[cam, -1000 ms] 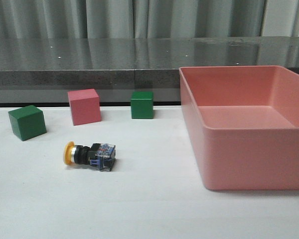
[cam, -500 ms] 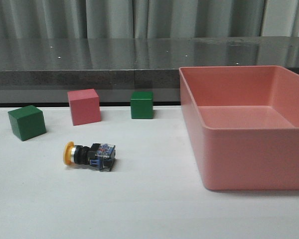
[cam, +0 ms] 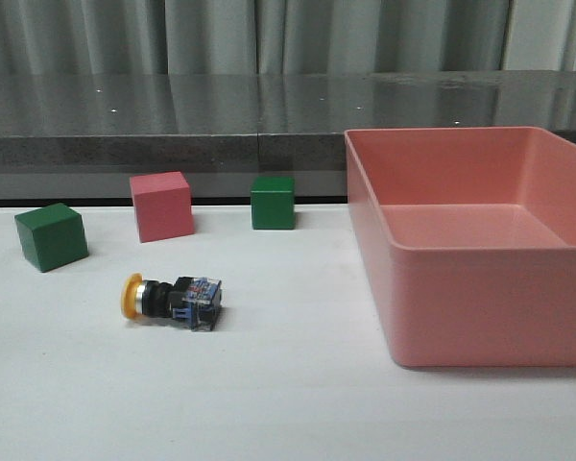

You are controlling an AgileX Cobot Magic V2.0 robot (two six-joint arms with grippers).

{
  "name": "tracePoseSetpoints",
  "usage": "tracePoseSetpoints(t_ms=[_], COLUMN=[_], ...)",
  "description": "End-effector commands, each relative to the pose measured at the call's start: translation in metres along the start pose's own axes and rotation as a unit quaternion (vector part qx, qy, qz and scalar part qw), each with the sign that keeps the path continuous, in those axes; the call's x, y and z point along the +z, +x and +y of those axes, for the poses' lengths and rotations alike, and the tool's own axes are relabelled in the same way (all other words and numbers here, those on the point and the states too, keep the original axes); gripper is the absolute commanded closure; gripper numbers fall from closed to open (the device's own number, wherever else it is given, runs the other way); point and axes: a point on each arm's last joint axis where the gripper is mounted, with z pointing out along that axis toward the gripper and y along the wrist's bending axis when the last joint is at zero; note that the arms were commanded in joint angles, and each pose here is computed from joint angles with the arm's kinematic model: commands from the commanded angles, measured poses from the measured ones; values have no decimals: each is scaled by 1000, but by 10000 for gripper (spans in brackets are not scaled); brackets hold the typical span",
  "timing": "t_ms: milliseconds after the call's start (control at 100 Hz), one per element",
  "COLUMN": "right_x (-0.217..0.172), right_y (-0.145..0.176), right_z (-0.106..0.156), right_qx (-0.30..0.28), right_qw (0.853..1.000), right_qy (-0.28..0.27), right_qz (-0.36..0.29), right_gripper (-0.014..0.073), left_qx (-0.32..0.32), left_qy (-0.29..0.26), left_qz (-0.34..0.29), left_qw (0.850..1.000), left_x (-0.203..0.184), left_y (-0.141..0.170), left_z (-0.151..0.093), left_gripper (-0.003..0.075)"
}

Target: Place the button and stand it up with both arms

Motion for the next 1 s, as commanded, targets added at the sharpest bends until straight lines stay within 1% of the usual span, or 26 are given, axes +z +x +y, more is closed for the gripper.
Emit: tracePoseSetpoints(t_ms=[0, 120, 170, 210, 220, 290, 350, 380, 400, 420, 450, 470, 490, 520, 540, 550, 570, 590, 640, 680, 760, 850, 920, 950, 960, 990], right_x=[-3, -3, -3, -3, -3, -3, -3, -3, -3, -3, -3, -3, -3, -3, -3, -3, -3, -3, -3, -3, -3, -3, -3, -3, -3, -3], right_y=[-11, -9, -9, -9, -9, -9, -9, -9, -9, -9, -9, -9, -9, -9, -9, -9, -8, -8, -8, -8, -8, -7, -7, -6, -6, -6], right_z=[-2, -1, -1, -1, -1, -1, -1, -1, -1, -1, -1, -1, -1, -1, -1, -1, -1, -1, -1, -1, -1, -1, -1, 0, 0, 0], right_qx=[6, 6, 6, 6, 6, 6, 6, 6, 6, 6, 6, 6, 6, 6, 6, 6, 6, 6, 6, 6, 6, 6, 6, 6, 6, 6], right_qw=[1000, 1000, 1000, 1000, 1000, 1000, 1000, 1000, 1000, 1000, 1000, 1000, 1000, 1000, 1000, 1000, 1000, 1000, 1000, 1000, 1000, 1000, 1000, 1000, 1000, 1000], right_qy=[8, 4, 4, 4, 4, 4, 4, 4, 4, 4, 4, 4, 4, 4, 4, 4, 3, 3, 3, 3, 2, 0, 0, -1, -1, -2], right_qz=[-28, -18, -18, -18, -18, -18, -18, -18, -18, -18, -18, -18, -17, -17, -16, -16, -15, -15, -15, -14, -13, -8, -6, -5, -4, -3], right_gripper=[657, 657, 657, 657, 657, 657, 657, 657, 657, 657, 657, 657, 657, 657, 657, 657, 657, 657, 657, 657, 657, 657, 657, 657, 657, 657], left_qx=[-50, -49, -40, -30, -23, 23, 70, 88, 100, 114, 132, 141, 145, 149, 152, 154, 154, 153, 152, 150, 147, 166, 194, 201, 211, 221], left_qy=[-1, 7, 10, 10, 12, 18, 28, 36, 41, 46, 52, 55, 56, 57, 57, 55, 54, 53, 52, 52, 54, 71, 103, 123, 131, 153], left_qz=[-30, 16, 29, 52, 50, 94, 149, 162, 180, 191, 199, 210, 214, 216, 222, 218, 219, 219, 227, 239, 261, 295, 326, 342, 349, 363], left_qw=[998, 999, 999, 998, 998, 995, 986, 982, 978, 974, 970, 966, 964, 963, 961, 962, 962, 962, 961, 958, 953, 938, 920, 910, 904, 892], left_x=[-2, 0, 2, 6, 6, 17, 30, 37, 43, 48, 56, 62, 67, 76, 81, 83, 89, 95, 107, 116, 129, 149, 166, 172, 176, 182], left_y=[-2, -18, -32, -40, -46, -66, -79, -91, -92, -97, -107, -108, -112, -119, -120, -123, -125, -127, -129, -127, -123, -111, -98, -91, -88, -82], left_z=[1, -6, -10, -13, -14, -21, -26, -29, -30, -32, -35, -35, -36, -38, -38, -38, -38, -38, -39, -38, -38, -38, -38, -40, -40, -41], left_gripper=[740, 740, 740, 740, 740, 736, 701, 650, 624, 577, 486, 446, 382, 274, 234, 197, 148, 108, 50, 33, 48, 62, 63, 63, 63, 63])
